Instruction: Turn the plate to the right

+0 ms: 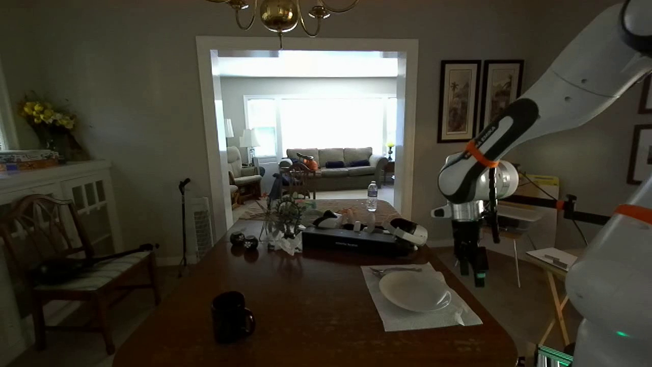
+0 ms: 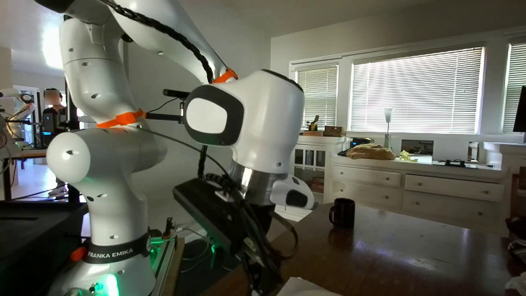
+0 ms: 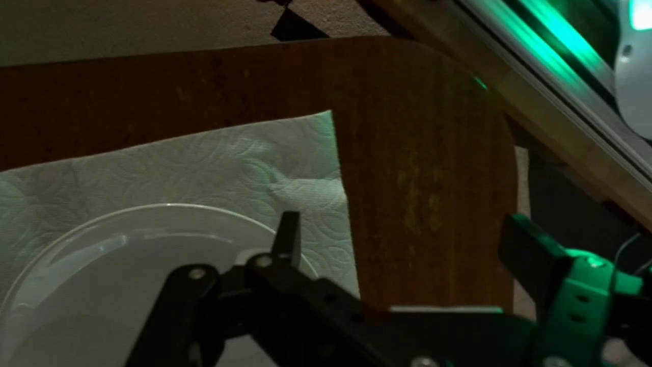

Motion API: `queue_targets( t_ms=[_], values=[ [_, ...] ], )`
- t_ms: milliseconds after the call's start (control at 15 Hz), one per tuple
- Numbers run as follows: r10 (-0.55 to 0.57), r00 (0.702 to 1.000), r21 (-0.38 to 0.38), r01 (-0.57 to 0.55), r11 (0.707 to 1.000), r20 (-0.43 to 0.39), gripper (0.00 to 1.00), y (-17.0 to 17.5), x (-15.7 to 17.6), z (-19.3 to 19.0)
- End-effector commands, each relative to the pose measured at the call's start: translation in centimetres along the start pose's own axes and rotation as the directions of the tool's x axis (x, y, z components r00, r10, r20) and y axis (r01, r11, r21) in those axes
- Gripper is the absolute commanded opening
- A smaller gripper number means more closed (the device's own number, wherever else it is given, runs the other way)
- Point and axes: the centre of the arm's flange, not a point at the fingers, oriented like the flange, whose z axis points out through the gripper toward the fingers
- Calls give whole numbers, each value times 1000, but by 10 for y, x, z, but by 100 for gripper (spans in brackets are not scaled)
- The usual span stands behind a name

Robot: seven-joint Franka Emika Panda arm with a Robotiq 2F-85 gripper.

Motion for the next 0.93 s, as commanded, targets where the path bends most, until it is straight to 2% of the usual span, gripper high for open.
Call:
queue_targets(
  t_ms=[0, 67, 200, 267, 533, 600, 733, 867],
  values=[
    [195, 980, 16, -194, 981, -46, 100, -41, 12, -41],
    [251, 967, 17, -250, 968, -45, 100, -45, 17, -48],
    [335, 936, -36, -340, 940, -105, 100, -53, 29, -58],
    [375, 917, -39, -383, 923, -138, 100, -57, 36, -65],
    [515, 830, -89, -541, 836, -215, 100, -68, 56, -79],
    [457, 871, -63, -474, 878, -181, 100, -49, 49, -84],
    [489, 848, -74, -511, 856, -203, 100, -53, 56, -90],
    [499, 842, -74, -522, 850, -207, 100, -53, 57, -91]
  ],
)
